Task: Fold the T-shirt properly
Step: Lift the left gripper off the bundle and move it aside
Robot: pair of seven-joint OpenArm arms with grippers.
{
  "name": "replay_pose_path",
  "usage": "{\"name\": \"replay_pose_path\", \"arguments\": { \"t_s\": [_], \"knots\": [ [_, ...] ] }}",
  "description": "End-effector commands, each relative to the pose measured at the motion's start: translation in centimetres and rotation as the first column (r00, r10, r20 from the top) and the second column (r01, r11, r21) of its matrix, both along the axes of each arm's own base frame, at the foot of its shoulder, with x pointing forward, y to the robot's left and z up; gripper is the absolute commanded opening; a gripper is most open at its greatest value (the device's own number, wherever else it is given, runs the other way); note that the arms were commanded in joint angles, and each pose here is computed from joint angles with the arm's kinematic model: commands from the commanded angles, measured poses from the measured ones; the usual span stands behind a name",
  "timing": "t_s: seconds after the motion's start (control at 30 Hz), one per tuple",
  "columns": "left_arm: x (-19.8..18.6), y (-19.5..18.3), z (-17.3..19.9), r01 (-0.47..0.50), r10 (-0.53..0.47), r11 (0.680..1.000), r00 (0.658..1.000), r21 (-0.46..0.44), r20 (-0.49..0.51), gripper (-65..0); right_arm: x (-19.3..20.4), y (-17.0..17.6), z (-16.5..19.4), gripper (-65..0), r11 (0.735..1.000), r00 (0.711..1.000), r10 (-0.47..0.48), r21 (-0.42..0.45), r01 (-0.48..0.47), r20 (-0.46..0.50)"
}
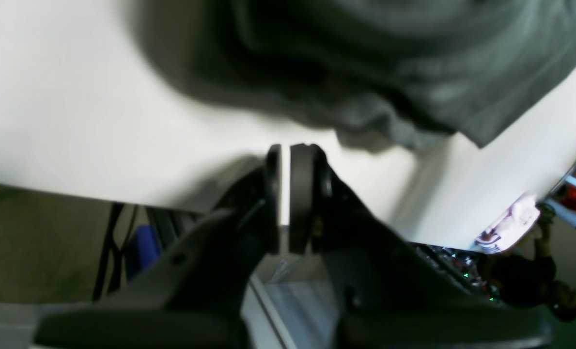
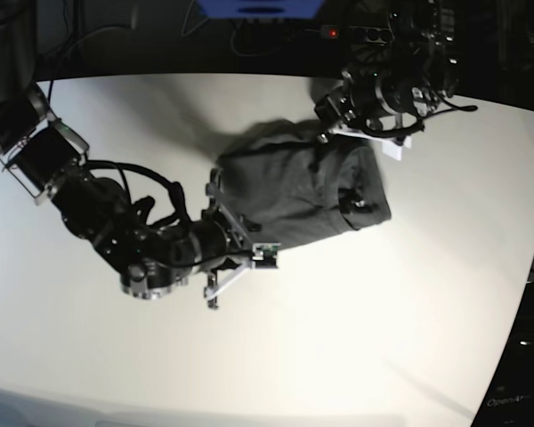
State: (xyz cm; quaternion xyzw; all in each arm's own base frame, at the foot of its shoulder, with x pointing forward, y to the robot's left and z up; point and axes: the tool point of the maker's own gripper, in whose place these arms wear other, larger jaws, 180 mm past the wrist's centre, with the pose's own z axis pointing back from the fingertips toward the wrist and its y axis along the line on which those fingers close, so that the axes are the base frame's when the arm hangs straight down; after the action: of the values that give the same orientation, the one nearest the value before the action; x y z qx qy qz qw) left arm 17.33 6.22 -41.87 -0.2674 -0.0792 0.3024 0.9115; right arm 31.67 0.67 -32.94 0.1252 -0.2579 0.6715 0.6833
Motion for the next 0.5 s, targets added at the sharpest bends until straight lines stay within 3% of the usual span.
{"name": "replay_pose_path", "arguments": {
  "t_s": [0.0, 0.1, 0.47],
  "knots": [
    [1.0, -0.1, 0.7, -0.002, 0.002, 1.000, 0.999, -0.001, 0.040, -62.2, 1.4, 0.0, 1.6, -64.9, 1.000, 0.999, -0.006, 0.017, 0.005, 0.052],
    [1.1, -0.5, 0.8, -0.006, 0.007, 1.000, 0.999, -0.018, 0.036, -62.2, 2.1, 0.1, 2.3, -64.9, 1.000, 0.997, -0.003, 0.023, 0.001, 0.081],
    [3.4, -2.1, 1.7, -0.028, 0.033, 0.998, 0.996, -0.061, 0.077, -62.2, 4.4, -1.8, 0.4, -64.9, 0.983, 0.959, -0.004, -0.176, 0.056, 0.283]
  ]
}}
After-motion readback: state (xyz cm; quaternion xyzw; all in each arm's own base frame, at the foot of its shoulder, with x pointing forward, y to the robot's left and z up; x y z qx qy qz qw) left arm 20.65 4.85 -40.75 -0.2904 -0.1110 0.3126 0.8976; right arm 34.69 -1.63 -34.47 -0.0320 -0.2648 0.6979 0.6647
